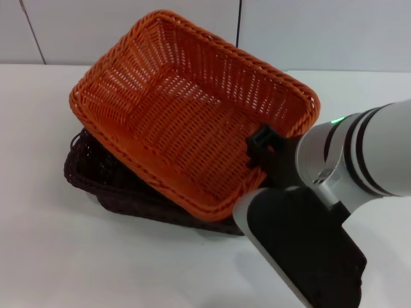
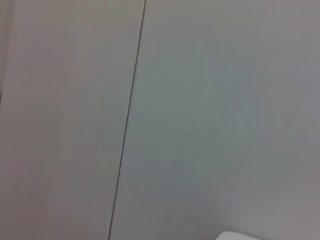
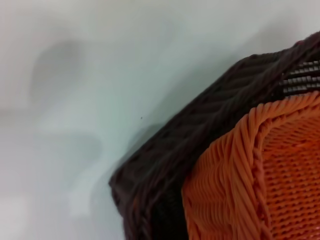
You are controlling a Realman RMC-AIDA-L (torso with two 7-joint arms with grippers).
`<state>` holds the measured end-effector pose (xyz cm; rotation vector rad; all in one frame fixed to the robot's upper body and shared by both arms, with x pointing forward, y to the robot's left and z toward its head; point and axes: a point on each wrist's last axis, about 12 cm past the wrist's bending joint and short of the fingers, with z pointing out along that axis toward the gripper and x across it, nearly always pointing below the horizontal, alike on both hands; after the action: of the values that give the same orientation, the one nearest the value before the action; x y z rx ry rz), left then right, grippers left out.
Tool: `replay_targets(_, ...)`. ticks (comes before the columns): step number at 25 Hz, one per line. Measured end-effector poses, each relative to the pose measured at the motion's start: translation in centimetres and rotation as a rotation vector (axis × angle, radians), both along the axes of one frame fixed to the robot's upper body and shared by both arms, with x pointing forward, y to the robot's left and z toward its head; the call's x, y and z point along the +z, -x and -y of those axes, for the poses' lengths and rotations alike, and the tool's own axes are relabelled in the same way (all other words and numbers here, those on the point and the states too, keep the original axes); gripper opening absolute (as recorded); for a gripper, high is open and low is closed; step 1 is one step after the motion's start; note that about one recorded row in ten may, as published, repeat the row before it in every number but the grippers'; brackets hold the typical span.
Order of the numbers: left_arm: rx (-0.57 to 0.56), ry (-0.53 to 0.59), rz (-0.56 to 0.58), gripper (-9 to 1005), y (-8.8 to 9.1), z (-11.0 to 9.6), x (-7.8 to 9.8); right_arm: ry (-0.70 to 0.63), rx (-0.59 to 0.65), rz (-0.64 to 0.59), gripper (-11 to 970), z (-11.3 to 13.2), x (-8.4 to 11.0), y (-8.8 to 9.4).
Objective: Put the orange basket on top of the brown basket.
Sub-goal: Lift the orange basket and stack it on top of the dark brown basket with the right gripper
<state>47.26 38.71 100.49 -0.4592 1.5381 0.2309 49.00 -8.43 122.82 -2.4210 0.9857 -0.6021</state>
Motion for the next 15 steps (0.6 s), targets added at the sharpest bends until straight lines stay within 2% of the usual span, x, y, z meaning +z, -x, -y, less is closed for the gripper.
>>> replay_targets(5,-0.005,0.005,-0.002,608,-0.3,0.1,0.0,0.054,0.010,-0.015,138,0.2,-1.2,0.0)
replay_targets(8,-0.009,0.009,-0.004,609,-0.5,0.3,0.0,0.022,-0.025,-0.016,128,0.1,-1.2,-0.3)
replay_targets(11,-0.012,0.013,-0.011,610,-0.6,0.3,0.0,-0.028,-0.109,-0.029,118,0.4,-1.3,-0.4)
replay_targets(15,-0.016,0.026,-0.027,612,-1.0,0.5,-0.1,-0.039,-0.128,-0.023,138,0.7,-1.0,-0.3)
